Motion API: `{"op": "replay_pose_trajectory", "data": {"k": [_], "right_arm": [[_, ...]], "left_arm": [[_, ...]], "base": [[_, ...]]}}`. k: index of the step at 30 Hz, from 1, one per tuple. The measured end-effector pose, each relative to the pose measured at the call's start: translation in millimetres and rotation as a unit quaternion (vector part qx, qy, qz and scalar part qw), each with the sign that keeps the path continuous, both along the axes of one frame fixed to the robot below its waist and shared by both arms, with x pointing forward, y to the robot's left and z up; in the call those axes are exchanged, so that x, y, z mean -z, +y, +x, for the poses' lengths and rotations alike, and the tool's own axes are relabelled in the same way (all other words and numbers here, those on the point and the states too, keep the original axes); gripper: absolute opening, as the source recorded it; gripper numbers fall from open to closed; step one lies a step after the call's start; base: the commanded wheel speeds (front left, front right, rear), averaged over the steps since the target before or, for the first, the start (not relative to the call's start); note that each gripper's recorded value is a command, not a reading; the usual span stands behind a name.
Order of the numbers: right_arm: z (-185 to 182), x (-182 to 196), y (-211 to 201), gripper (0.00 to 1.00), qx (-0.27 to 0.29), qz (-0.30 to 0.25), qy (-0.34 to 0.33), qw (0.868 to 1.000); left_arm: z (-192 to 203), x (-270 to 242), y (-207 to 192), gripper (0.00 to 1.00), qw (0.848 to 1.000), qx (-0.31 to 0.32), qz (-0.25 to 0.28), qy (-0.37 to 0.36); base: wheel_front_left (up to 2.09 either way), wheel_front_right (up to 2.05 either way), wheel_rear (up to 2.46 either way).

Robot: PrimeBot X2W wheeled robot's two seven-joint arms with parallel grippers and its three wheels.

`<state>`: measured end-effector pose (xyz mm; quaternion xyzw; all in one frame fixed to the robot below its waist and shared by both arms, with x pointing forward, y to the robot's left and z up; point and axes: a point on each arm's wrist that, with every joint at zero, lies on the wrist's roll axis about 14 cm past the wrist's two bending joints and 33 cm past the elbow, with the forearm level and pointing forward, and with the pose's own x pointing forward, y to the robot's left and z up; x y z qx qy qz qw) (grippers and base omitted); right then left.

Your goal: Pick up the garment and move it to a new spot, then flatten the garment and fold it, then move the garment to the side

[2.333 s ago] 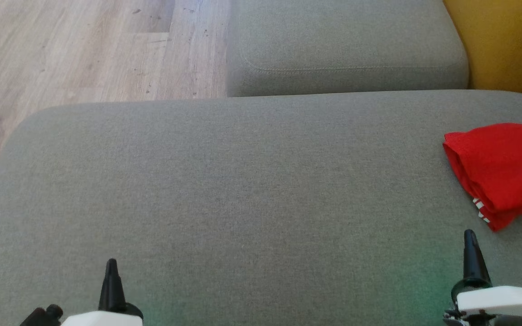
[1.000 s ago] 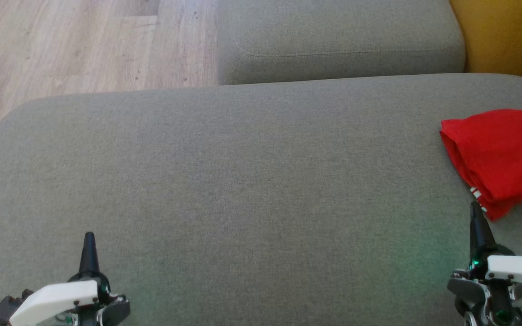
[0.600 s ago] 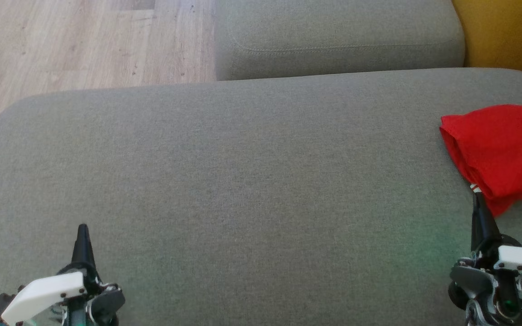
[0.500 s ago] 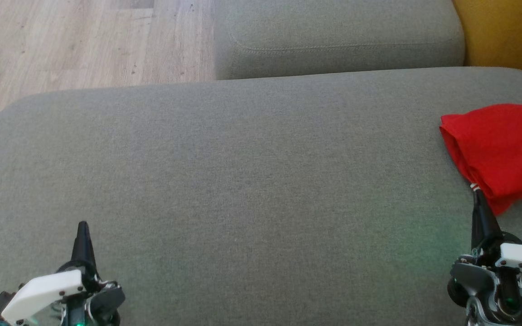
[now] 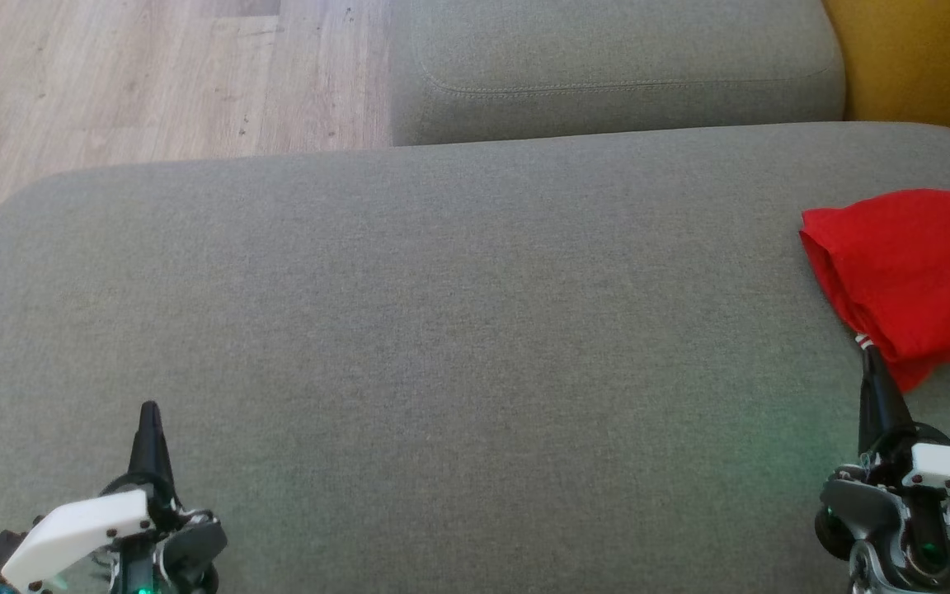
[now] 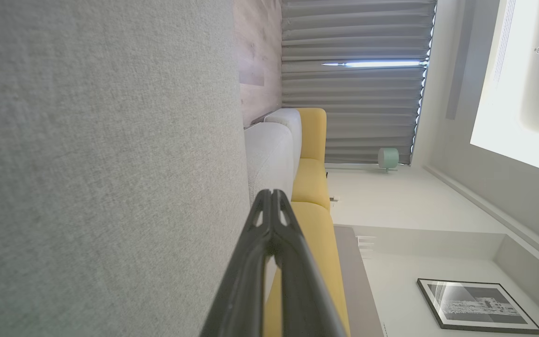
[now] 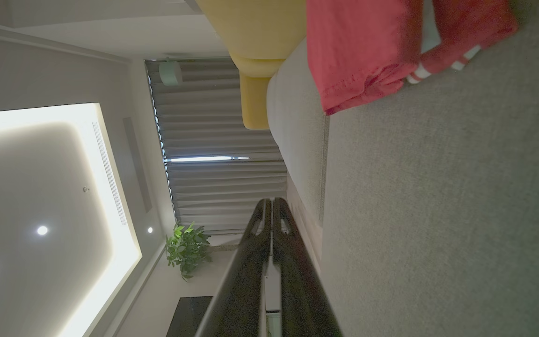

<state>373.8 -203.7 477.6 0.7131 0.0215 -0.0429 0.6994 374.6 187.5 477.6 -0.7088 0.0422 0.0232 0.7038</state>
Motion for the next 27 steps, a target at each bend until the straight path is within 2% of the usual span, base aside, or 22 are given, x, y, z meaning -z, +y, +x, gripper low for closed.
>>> {"op": "replay_pose_trajectory", "data": {"k": [27], "right_arm": [[-0.2,0.0,-0.8,0.0,-0.001,0.001,0.0,1.0]], "left_arm": [[-0.1,-0.1,1.7,0.0,1.0,-0.003,-0.004,0.0]], "base": [[0.0,0.0,0.0]]}}
